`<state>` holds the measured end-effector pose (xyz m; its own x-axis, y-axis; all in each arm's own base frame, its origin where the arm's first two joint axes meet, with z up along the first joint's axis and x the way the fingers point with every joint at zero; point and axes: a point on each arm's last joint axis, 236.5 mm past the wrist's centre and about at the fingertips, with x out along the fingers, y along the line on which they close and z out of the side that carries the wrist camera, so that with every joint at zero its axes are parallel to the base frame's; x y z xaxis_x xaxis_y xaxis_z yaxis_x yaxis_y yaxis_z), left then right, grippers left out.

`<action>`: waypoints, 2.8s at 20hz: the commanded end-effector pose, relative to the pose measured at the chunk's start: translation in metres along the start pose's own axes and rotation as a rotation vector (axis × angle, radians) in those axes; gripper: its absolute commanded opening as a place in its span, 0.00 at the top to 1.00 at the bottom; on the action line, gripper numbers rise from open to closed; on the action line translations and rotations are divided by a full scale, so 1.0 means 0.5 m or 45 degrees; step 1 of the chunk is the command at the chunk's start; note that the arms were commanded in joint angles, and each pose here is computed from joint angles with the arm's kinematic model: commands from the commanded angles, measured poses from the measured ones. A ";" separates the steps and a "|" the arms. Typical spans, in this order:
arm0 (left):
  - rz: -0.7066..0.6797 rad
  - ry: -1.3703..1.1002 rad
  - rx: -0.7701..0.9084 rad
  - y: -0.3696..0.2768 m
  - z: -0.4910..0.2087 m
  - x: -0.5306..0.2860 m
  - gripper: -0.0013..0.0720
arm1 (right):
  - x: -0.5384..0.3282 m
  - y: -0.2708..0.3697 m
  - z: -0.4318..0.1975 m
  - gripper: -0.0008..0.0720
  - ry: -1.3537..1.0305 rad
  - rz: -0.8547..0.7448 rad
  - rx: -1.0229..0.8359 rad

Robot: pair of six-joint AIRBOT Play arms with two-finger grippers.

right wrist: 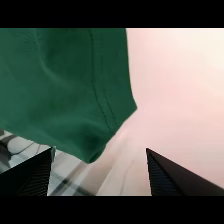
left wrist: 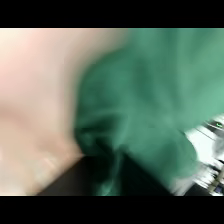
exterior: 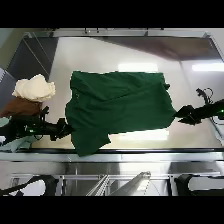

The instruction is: Fold the shirts.

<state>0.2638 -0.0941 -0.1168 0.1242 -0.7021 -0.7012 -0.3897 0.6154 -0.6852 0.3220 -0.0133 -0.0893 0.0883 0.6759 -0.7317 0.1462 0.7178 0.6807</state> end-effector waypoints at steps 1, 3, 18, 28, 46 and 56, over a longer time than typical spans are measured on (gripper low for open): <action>-0.145 0.022 -0.003 -0.043 0.023 0.011 0.95 | 0.000 0.007 0.024 0.10 -0.063 0.015 -0.012; -0.174 0.042 0.033 -0.064 0.027 0.000 0.95 | -0.001 -0.003 0.036 0.10 -0.095 -0.009 -0.012; -0.216 -0.075 0.187 -0.142 0.070 -0.081 0.95 | 0.112 0.047 -0.008 0.11 0.111 0.050 -0.117; -0.346 -0.139 0.523 -0.313 0.055 -0.232 0.95 | -0.073 0.362 -0.022 0.96 -0.084 0.610 -0.379; -0.355 -0.948 1.536 -0.806 -0.210 -0.789 0.95 | -0.660 0.792 -0.159 0.96 -1.503 0.335 -1.011; -0.043 -0.087 0.996 -0.469 0.330 -0.079 0.95 | -0.076 0.199 0.234 0.96 -0.977 0.067 -0.071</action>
<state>0.4547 -0.1378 0.1548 0.2822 -0.7722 -0.5693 0.4373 0.6317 -0.6401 0.4242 0.0270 0.1167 0.7886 0.5167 -0.3334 -0.1081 0.6502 0.7520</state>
